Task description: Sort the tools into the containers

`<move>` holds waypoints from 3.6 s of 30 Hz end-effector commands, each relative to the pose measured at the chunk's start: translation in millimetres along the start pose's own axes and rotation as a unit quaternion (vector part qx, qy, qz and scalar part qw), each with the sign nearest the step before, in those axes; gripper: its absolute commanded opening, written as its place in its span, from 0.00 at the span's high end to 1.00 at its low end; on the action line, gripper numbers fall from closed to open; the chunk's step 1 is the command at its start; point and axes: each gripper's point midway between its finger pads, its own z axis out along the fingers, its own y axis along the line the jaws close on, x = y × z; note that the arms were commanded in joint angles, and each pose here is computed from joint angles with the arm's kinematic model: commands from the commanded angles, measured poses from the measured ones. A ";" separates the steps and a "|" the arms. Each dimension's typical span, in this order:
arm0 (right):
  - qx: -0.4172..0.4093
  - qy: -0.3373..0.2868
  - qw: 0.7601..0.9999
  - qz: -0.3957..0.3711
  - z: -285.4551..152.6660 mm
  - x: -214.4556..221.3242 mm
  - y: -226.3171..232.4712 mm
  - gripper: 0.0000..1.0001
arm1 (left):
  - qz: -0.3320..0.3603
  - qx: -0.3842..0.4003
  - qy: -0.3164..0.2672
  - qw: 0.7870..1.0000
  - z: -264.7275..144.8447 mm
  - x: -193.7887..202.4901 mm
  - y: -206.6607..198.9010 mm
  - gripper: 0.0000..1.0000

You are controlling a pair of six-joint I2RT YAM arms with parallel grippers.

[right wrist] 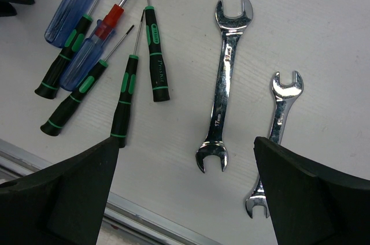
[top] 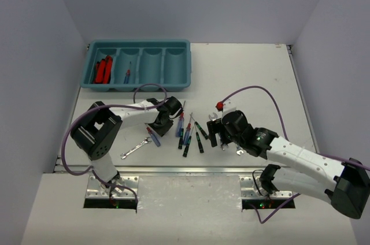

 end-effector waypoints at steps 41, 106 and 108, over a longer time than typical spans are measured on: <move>0.003 -0.019 1.000 0.004 1.3 -10.2 0.2 0.01 | 0.117 0.026 -0.063 0.991 -28.6 -24.8 46.9 0.62; -0.012 -0.049 0.999 0.008 -10.2 -18.6 1.1 0.01 | 0.379 0.177 -0.470 0.777 -166.8 -374.1 -122.3 1.00; -0.017 -0.047 0.999 0.007 -10.0 -18.7 3.1 0.01 | 0.381 0.188 -0.474 0.772 -155.9 -377.9 -122.3 1.00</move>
